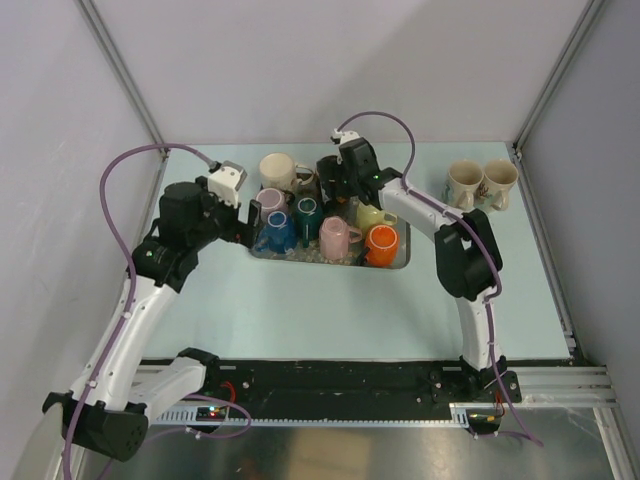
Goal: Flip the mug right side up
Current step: Turn over the cup on the tray.
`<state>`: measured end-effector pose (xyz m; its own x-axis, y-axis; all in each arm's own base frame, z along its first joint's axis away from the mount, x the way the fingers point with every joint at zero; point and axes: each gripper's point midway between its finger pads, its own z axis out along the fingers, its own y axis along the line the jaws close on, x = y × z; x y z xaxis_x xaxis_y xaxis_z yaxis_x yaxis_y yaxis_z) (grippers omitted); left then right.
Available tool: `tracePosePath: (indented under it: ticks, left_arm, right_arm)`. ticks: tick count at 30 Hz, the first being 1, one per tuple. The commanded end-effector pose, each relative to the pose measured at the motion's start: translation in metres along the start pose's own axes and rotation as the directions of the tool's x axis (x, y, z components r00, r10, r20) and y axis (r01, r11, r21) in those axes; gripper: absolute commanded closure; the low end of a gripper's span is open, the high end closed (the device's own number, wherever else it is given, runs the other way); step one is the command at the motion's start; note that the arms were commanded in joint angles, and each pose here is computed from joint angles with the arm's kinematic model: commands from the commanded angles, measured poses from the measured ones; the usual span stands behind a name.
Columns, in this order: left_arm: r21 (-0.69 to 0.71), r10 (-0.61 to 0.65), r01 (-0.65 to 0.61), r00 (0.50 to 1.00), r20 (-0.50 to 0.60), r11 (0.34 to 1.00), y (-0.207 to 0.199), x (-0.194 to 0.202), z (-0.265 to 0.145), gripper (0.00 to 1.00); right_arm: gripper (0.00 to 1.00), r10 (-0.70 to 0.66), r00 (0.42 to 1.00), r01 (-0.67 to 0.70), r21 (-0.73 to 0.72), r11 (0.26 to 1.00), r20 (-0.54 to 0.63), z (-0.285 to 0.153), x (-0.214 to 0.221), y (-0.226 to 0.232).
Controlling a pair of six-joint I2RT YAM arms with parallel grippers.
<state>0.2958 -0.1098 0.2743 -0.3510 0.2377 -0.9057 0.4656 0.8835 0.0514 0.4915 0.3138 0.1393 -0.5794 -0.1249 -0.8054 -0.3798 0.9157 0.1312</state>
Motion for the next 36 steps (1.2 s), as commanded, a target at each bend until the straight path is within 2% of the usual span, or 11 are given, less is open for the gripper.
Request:
tracePosePath:
  ticks: [1,9,14,18,24,30,36]
  left_arm:
    - [-0.023,-0.001,0.002,0.999,0.047,1.0,0.008,-0.009,-0.009,0.0]
    - [-0.037,-0.019,0.021,0.999,0.051,0.999,0.014,-0.006,-0.013,0.0]
    - [-0.031,-0.026,0.027,0.998,0.05,0.999,0.014,-0.005,-0.013,0.0]
    - [-0.02,-0.03,0.031,0.999,0.046,0.999,0.012,-0.003,-0.011,0.0]
    - [-0.016,-0.034,0.035,0.999,0.042,0.999,0.011,-0.004,-0.009,0.0]
    - [-0.028,-0.03,0.031,0.998,0.047,0.999,0.013,-0.004,-0.011,0.0]
    - [-0.027,-0.027,0.028,0.998,0.049,0.999,0.014,-0.008,-0.01,0.0]
  right_arm:
    - [0.06,0.03,0.997,-0.034,0.059,0.998,0.066,0.008,-0.021,-0.005]
    - [0.13,-0.053,0.996,0.047,0.089,0.995,0.075,0.014,-0.02,-0.017]
    - [0.14,-0.035,0.998,0.03,0.095,0.995,0.055,0.006,-0.014,-0.031]
    - [0.07,0.002,0.999,-0.001,-0.016,1.0,0.051,-0.002,-0.016,-0.01]
    - [0.01,0.048,0.998,-0.045,-0.096,0.994,0.033,0.004,-0.011,0.017]
    - [0.01,0.095,0.995,-0.095,0.008,0.995,0.039,0.023,-0.008,0.007]
    - [0.1,0.065,0.998,-0.067,0.113,0.991,0.027,0.029,0.004,-0.022]
